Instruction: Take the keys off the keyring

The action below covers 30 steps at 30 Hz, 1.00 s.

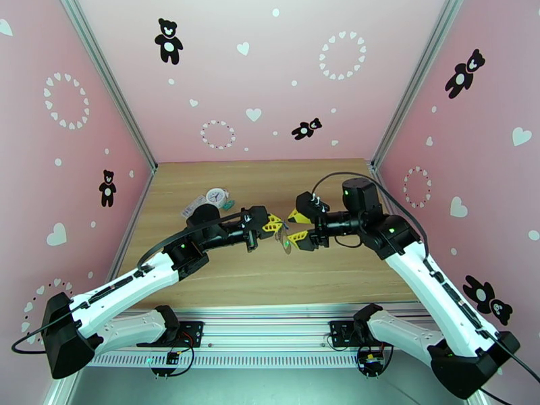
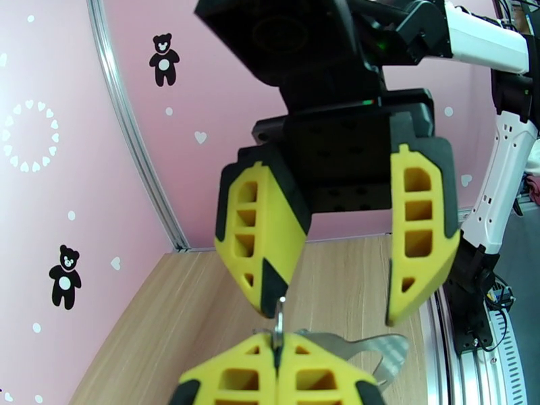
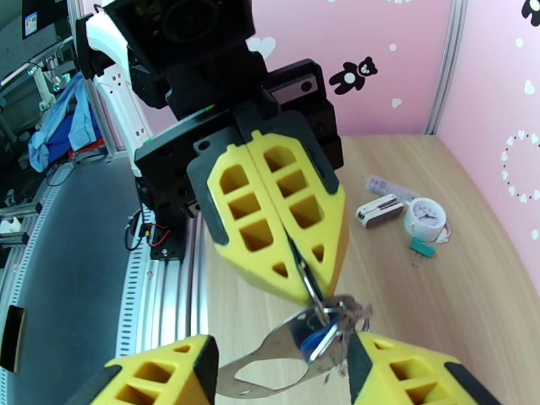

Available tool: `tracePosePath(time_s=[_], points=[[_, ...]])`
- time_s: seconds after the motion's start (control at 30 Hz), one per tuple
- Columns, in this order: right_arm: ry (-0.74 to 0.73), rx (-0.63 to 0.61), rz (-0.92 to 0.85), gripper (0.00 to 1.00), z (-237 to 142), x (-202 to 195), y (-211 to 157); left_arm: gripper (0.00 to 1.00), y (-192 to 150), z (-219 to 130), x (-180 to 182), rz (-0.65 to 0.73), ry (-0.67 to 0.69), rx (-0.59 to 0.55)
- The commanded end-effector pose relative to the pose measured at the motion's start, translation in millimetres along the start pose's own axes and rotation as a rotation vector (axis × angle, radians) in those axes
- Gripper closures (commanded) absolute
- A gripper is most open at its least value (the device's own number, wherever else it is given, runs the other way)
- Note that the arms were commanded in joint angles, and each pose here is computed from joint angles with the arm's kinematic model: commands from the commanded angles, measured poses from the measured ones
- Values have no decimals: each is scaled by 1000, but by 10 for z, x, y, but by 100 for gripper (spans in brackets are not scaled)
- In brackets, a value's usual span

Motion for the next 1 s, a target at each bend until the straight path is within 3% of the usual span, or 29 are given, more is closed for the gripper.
tracePosePath(time_s=[0.0, 0.37, 0.97], points=[[101, -44, 56, 45, -5, 85, 98, 100, 171, -50, -26, 39, -16, -35], [192, -85, 118, 45, 86, -6, 140, 100, 192, -55, -38, 40, -22, -40], [166, -73, 139, 58, -17, 131, 152, 100, 127, -19, 50, 59, 22, -24]])
Point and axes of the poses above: each hand's point on the last joint's axis, 136 mm out from that joint toward the fingers, its own z axis out along the fingers, its own x axis along the line the jaws close on, y = z × x, the point moved 1 cm from there along -z, back along the fingers, and after that the axes turned 11 degrees about -z, right-handed, at the moved point
